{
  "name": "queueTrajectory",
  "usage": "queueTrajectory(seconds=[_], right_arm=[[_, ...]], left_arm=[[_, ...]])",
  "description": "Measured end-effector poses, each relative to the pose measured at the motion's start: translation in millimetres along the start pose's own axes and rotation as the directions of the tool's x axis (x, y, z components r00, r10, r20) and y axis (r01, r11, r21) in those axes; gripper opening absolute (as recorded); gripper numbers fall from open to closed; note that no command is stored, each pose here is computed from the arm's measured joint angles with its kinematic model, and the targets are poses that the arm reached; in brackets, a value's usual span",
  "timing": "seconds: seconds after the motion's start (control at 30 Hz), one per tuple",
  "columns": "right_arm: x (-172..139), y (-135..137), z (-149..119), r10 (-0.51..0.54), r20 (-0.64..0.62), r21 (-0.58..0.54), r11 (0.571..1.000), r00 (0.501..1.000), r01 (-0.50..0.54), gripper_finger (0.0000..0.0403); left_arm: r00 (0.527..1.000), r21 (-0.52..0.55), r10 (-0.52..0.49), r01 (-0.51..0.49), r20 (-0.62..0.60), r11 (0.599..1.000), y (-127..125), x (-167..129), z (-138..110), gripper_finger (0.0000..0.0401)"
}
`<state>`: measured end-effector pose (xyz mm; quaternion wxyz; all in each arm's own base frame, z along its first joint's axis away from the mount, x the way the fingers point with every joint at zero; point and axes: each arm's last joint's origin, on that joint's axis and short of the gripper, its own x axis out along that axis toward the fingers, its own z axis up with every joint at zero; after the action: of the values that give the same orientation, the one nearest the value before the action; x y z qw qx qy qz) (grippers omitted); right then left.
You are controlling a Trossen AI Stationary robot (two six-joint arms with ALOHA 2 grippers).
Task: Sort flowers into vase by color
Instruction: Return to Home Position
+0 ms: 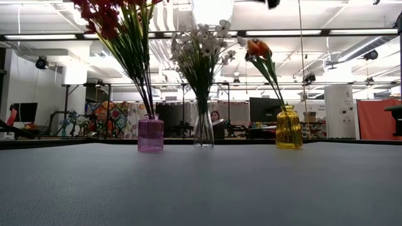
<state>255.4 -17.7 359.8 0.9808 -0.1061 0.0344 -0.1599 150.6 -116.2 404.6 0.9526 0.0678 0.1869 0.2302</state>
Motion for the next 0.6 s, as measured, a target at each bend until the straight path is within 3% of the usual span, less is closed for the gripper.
queueTrajectory(seconds=[0.23,0.5,0.6], right_arm=[[-38,9,22,0.102,0.079,0.025,0.994,0.992,-0.104,0.0173],[-86,22,19,0.275,0.109,-0.039,0.962,0.955,-0.272,0.0163],[-100,23,9,0.311,0.122,-0.048,0.950,0.942,-0.308,0.0156]], left_arm=[[0.996,-0.069,-0.082,0.079,-0.041,0.994,-4,-1,1,0.0148],[0.999,0.075,-0.033,0.030,0.037,0.997,-23,-4,-20,0.0148],[0.995,0.108,-0.083,0.076,0.058,0.991,-37,-7,-35,0.0148]])
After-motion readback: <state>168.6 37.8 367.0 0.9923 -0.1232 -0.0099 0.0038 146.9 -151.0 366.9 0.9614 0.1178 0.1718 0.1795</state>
